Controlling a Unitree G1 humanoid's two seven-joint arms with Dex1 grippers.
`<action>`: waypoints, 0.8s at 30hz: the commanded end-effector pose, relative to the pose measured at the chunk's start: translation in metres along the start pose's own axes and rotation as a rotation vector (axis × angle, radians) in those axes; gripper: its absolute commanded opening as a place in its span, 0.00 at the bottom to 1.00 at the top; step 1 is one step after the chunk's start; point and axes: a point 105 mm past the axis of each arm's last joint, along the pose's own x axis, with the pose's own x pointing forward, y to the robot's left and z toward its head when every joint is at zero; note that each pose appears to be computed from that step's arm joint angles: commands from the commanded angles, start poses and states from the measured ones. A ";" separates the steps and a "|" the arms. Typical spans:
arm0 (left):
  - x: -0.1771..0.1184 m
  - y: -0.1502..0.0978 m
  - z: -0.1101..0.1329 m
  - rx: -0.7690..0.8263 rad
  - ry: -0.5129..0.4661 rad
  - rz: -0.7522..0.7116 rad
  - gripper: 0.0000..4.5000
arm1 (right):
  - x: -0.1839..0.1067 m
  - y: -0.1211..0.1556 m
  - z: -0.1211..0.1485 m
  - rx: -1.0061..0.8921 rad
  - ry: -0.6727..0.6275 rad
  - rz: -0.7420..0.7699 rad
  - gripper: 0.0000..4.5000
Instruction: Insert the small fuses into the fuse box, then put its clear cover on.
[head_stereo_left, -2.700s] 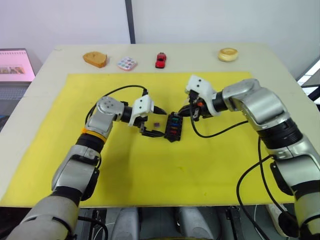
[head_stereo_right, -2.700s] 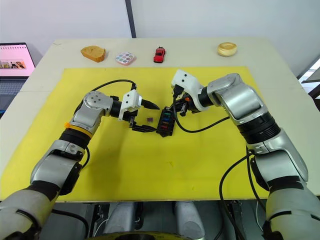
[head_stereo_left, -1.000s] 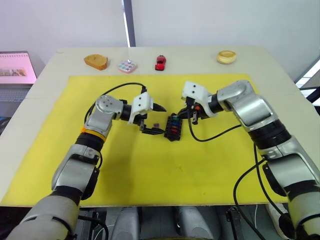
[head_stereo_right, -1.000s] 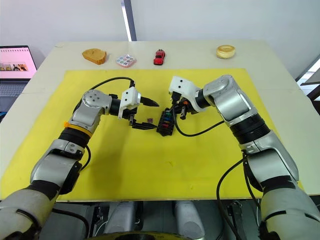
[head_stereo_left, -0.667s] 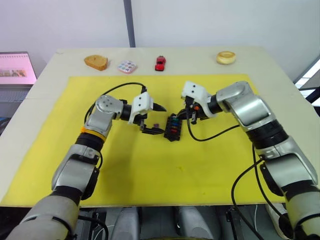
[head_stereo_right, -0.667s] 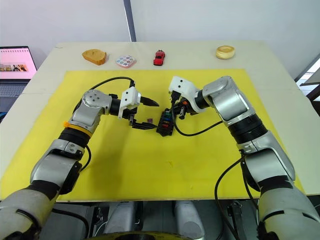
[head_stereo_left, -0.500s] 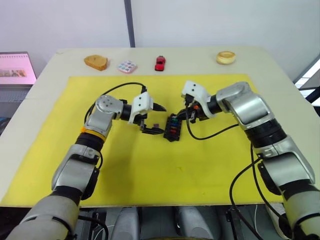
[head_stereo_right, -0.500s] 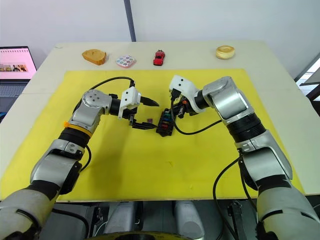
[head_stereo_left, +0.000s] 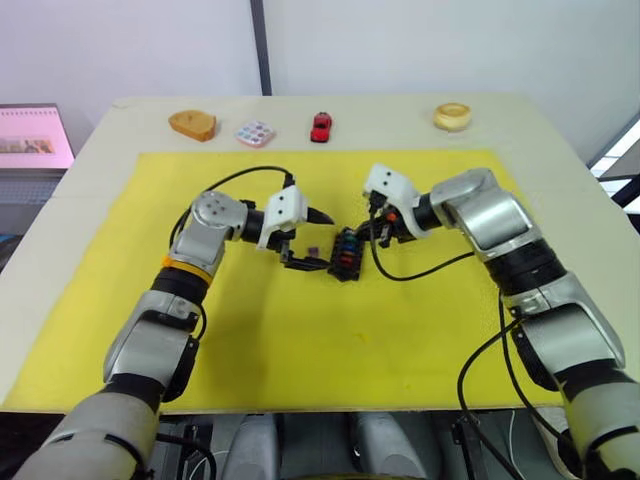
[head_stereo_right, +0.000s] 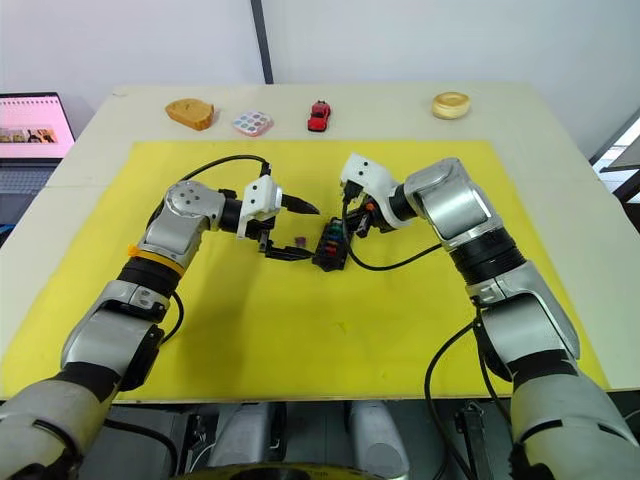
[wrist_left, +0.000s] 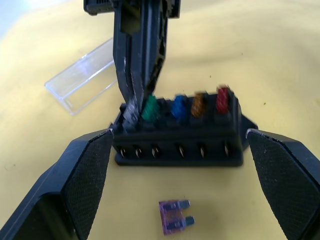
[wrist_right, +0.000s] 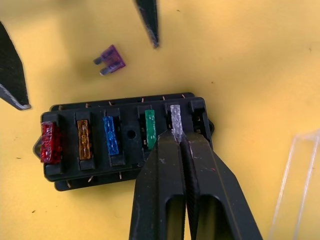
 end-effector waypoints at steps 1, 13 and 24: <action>0.000 0.000 0.007 0.042 -0.004 -0.006 0.99 | 0.005 -0.003 -0.020 0.079 0.059 0.000 0.00; 0.001 -0.003 0.005 0.043 0.003 -0.010 0.99 | -0.005 -0.001 -0.004 0.043 -0.006 0.020 0.00; 0.004 -0.007 0.001 0.042 0.009 -0.010 0.99 | -0.017 0.002 0.009 -0.011 -0.064 0.004 0.00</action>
